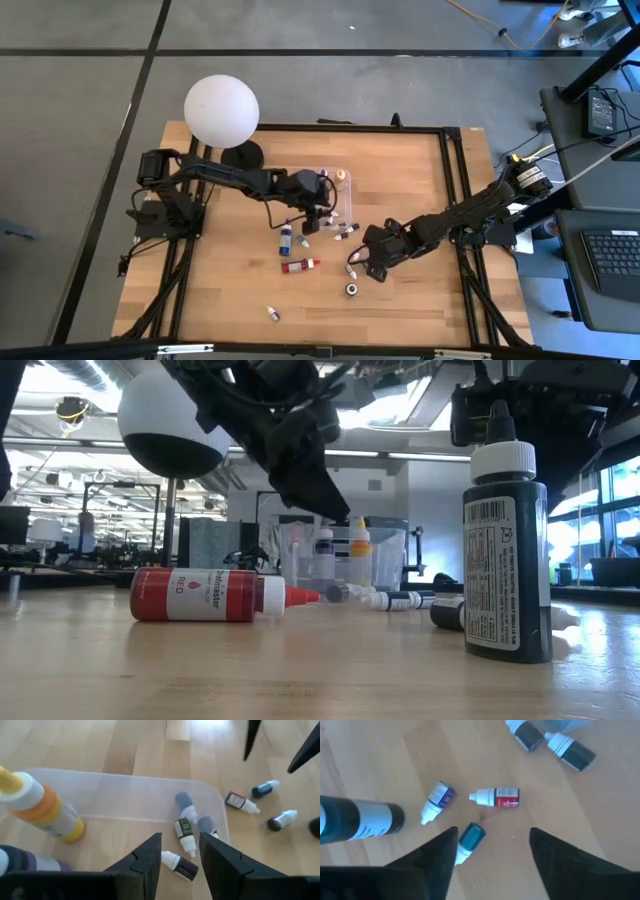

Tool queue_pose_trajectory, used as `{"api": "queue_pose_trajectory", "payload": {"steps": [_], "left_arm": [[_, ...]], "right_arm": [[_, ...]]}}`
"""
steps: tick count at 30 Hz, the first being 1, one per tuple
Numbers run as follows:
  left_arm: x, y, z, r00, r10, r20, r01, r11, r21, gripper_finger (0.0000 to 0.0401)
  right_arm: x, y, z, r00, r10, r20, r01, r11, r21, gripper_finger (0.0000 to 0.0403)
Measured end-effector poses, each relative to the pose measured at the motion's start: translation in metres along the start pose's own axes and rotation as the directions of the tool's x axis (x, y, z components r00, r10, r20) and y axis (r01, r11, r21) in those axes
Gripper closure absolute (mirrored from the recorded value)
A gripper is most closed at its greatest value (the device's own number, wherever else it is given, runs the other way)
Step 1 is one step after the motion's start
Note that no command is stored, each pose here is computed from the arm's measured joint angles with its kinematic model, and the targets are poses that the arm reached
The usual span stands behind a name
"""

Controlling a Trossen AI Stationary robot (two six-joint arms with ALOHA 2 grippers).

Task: Pick & Place food coloring
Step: Put the small blue food coloring bottle in the transparent bin

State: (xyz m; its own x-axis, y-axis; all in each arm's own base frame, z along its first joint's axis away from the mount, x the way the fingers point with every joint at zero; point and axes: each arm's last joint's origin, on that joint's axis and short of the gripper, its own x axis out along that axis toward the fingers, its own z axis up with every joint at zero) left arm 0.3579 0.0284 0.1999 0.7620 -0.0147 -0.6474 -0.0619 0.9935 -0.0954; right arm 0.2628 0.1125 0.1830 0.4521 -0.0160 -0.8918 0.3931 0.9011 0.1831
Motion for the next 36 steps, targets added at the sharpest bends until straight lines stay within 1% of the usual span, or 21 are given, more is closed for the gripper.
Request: {"api": "queue_pose_trajectory", "payload": {"steps": [3,6,14,18,21,24,27,29,32,36], "left_arm": [[-0.005,-0.004,0.003,1.000,-0.008,0.015,0.007,1.000,0.008,0.0274],[-0.011,-0.009,0.006,0.999,-0.018,0.032,0.017,0.999,0.030,0.0275],[-0.031,-0.020,0.017,0.995,-0.036,0.092,0.030,0.997,0.066,0.0276],[-0.033,-0.024,0.018,0.994,-0.045,0.099,0.038,0.997,0.073,0.0276],[-0.033,-0.027,0.017,0.995,-0.051,0.089,0.044,0.997,0.069,0.0275],[-0.033,-0.026,0.013,0.997,-0.046,0.057,0.043,0.997,0.061,0.0277],[-0.033,-0.025,0.008,0.999,-0.041,0.003,0.041,0.999,0.031,0.0277],[-0.033,-0.025,0.004,0.998,-0.037,-0.045,0.038,0.999,0.008,0.0276],[-0.033,-0.027,-0.004,0.992,-0.033,-0.121,0.030,0.999,-0.026,0.0274],[-0.035,-0.033,-0.014,0.976,-0.036,-0.216,0.023,0.998,-0.064,0.0276]], "right_arm": [[-0.001,0.003,-0.002,1.000,-0.003,0.012,0.003,1.000,-0.022,0.0120],[0.003,0.007,-0.007,1.000,-0.006,-0.002,0.006,0.998,-0.056,0.0109],[0.032,0.012,-0.016,0.998,-0.042,-0.047,0.038,0.996,-0.080,0.0107],[0.047,0.013,-0.021,0.994,-0.046,-0.100,0.038,0.996,-0.080,0.0107],[0.052,0.013,-0.022,0.992,-0.053,-0.111,0.045,0.997,-0.066,0.0109],[0.053,0.013,-0.022,0.992,-0.059,-0.114,0.052,0.996,-0.067,0.0126],[0.052,0.012,-0.022,0.991,-0.061,-0.115,0.052,0.996,-0.076,0.0155],[0.052,0.012,-0.023,0.991,-0.066,-0.117,0.054,0.993,-0.103,0.0177],[0.052,0.011,-0.023,0.990,-0.071,-0.121,0.052,0.988,-0.147,0.0209],[0.052,0.011,-0.023,0.990,-0.077,-0.121,0.056,0.985,-0.164,0.0247]]}}
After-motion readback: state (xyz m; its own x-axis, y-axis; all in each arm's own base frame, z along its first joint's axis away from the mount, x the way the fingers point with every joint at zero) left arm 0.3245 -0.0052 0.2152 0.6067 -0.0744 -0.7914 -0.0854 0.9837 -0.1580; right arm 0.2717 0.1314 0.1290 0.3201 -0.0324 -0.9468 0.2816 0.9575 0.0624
